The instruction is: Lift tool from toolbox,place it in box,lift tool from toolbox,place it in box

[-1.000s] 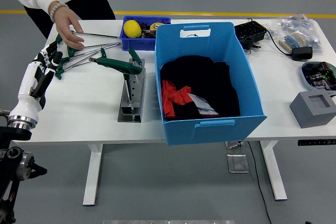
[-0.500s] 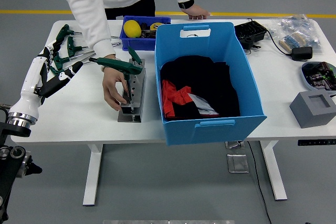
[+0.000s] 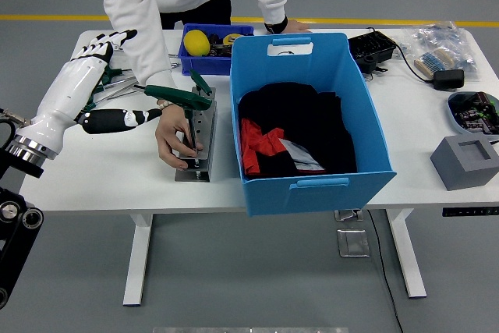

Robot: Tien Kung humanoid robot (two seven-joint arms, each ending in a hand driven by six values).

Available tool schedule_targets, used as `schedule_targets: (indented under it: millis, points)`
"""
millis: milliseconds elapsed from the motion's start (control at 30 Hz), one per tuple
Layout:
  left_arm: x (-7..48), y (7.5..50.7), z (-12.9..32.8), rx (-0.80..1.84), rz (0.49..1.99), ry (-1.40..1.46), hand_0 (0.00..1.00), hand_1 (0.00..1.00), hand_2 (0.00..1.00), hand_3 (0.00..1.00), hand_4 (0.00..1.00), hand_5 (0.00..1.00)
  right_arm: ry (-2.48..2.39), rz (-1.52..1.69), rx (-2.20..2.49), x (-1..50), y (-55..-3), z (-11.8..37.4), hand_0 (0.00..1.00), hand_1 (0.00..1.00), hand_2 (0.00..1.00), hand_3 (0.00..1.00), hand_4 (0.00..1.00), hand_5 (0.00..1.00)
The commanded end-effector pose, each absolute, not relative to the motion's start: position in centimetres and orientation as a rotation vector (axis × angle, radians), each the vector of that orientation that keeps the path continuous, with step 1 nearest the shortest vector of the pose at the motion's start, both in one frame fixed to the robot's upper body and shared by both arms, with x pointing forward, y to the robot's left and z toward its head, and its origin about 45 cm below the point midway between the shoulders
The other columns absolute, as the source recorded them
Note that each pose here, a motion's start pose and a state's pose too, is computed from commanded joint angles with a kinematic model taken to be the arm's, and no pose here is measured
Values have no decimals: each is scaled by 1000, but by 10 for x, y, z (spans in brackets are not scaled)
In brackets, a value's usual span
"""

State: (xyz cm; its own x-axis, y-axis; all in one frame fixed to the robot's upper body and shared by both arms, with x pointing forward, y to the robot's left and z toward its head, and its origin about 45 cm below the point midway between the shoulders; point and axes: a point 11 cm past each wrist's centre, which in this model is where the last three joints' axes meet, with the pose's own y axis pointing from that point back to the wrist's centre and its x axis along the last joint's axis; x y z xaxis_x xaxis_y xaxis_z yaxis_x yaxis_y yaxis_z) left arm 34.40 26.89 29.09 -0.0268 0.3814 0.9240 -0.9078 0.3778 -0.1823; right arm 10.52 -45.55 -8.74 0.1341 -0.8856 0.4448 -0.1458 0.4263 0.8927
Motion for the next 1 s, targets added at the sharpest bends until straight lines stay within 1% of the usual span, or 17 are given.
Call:
schedule_targets:
  millis: [67, 267, 300, 333, 400, 500, 533, 700, 733, 900, 933, 1000]
  points:
    - [346, 257, 295, 616, 1061, -1232, 998, 998, 998, 998, 998, 326, -1347, -701, 1019, 105, -455, -88, 635, 610, 697, 552, 802, 641]
    - [352, 226, 294, 651, 902, -1220, 998, 998, 998, 998, 998, 323, -1347, -705, 1017, 103, -455, -88, 635, 610, 697, 551, 802, 642]
    - [354, 223, 292, 661, 884, -1214, 998, 998, 998, 998, 998, 323, -1347, -705, 1018, 104, -455, -88, 635, 610, 697, 551, 802, 642]
    - [355, 220, 290, 671, 870, -1208, 998, 998, 998, 998, 998, 360, -1347, -704, 1018, 104, -455, -88, 636, 610, 697, 551, 802, 642]
    - [361, 215, 287, 697, 845, -1197, 998, 998, 998, 998, 998, 360, -1348, -703, 1019, 105, -455, -88, 636, 610, 697, 551, 802, 642]
    - [369, 214, 284, 723, 847, -1192, 998, 998, 998, 998, 998, 360, -1352, -707, 1019, 105, -455, -88, 636, 610, 697, 551, 802, 642]
    - [373, 214, 283, 732, 850, -1190, 911, 895, 901, 918, 998, 411, -1353, -708, 1019, 105, -455, -88, 636, 610, 698, 551, 803, 642]
    - [391, 217, 282, 769, 881, -1198, 911, 895, 901, 918, 998, 411, -1351, -700, 1023, 108, -455, -87, 636, 610, 698, 551, 803, 642]
    - [394, 217, 281, 778, 882, -1197, 844, 798, 800, 836, 998, 440, -1353, -700, 1023, 108, -455, -87, 636, 611, 697, 552, 804, 642]
    - [404, 222, 270, 850, 865, -1158, 844, 798, 800, 836, 998, 440, -1356, -702, 1024, 109, -455, -87, 636, 611, 697, 552, 804, 642]
    - [405, 222, 267, 864, 861, -1145, 653, 650, 650, 757, 998, 482, -1357, -702, 1024, 109, -455, -87, 636, 611, 697, 552, 804, 643]
    - [407, 223, 262, 888, 854, -1123, 653, 650, 650, 757, 998, 482, -1357, -701, 1025, 109, -455, -86, 636, 611, 697, 552, 804, 643]
